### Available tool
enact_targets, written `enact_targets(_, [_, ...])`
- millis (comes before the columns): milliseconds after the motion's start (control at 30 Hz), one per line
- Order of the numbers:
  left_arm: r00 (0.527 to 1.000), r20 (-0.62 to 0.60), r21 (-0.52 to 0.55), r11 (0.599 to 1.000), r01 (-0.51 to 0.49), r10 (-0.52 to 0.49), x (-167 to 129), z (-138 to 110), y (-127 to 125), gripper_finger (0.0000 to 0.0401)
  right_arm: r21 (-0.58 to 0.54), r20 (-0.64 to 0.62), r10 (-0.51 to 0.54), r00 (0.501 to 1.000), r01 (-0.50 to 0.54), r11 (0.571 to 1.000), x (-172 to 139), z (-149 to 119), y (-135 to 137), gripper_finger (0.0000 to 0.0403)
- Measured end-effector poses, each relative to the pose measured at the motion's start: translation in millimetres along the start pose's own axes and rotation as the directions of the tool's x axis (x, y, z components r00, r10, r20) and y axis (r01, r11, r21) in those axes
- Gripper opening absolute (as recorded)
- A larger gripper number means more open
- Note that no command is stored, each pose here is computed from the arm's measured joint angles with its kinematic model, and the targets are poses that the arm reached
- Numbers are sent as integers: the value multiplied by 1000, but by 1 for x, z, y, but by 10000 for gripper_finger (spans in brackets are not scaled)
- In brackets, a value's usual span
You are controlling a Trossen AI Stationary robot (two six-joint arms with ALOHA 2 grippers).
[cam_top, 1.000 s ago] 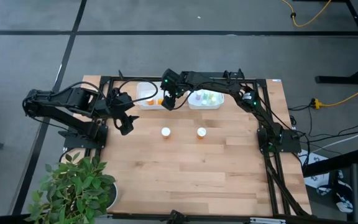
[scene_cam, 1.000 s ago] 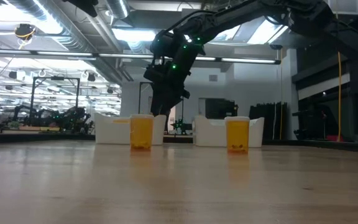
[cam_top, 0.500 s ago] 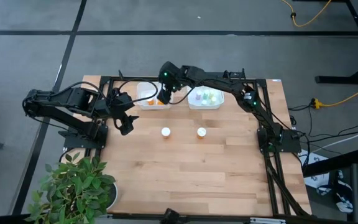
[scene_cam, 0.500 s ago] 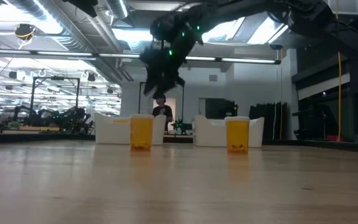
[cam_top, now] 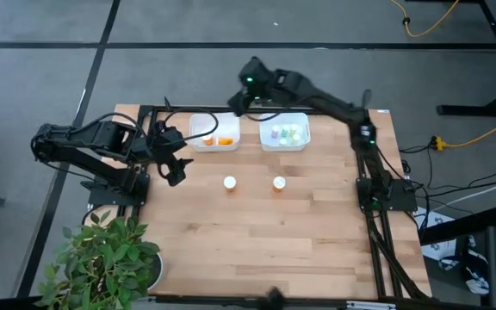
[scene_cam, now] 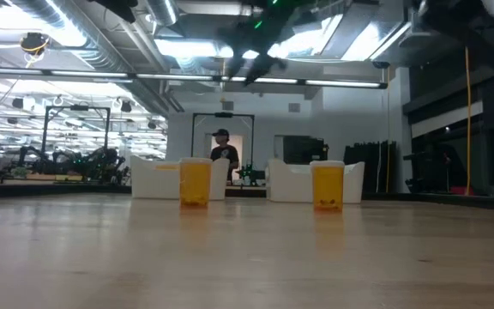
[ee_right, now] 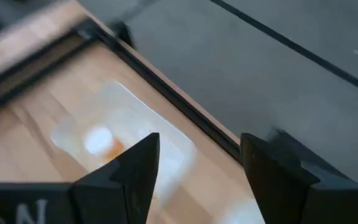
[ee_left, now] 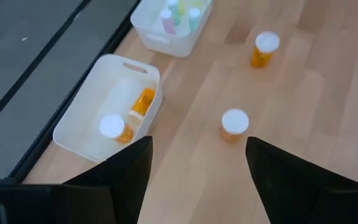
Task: Pick and place medicine bottles into bin by pill shape (circle, oval)
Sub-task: Put the orange pill bottle into the left white bin
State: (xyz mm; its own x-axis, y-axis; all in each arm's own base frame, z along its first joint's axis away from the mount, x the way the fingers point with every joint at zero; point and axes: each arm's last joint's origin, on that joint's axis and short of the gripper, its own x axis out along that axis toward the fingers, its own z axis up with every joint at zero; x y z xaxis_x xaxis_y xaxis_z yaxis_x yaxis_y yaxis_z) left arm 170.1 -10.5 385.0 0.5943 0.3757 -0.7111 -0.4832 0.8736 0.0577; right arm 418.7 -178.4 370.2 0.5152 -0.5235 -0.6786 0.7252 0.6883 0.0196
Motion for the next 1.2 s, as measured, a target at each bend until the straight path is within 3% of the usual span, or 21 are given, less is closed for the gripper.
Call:
enact_targets(100, [1000,24,-16,1000,10,-10,11,10,-4,252,12,-76,-111,991,112,994,-48,-7,-16,224])
enact_targets(233, [999,-4,-6,999,51,-51,46,29,-14,252,74,-126,-172,977,182,981,-118,-16,-40,224])
enact_targets(367, [994,-106,59,998,-7,13,91,38,-9,252,106,-147,-176,973,192,976,-166,-27,-52,224])
enact_targets(467, [982,-178,38,998,-50,56,122,43,7,252,72,-98,-134,986,141,987,-192,-31,-55,224])
enact_targets(533, [979,-203,0,1000,-27,26,142,49,21,252,40,-72,-112,991,115,993,-207,-34,-58,224])
enact_targets(633, [973,-216,-46,996,71,-79,174,56,42,252,9,-47,-91,995,92,996,-222,-37,-61,224])
enact_targets(733, [950,-288,-86,991,100,-121,209,51,64,251,-32,-27,-76,997,75,997,-233,-39,-63,224])
enact_targets(900, [907,-412,-71,995,64,-88,249,36,91,250,-86,-14,-71,997,70,994,-239,-40,-67,224])
enact_targets(1200, [903,-429,57,997,58,-29,270,46,115,250,-130,-18,-72,997,69,989,-237,-40,-66,224])
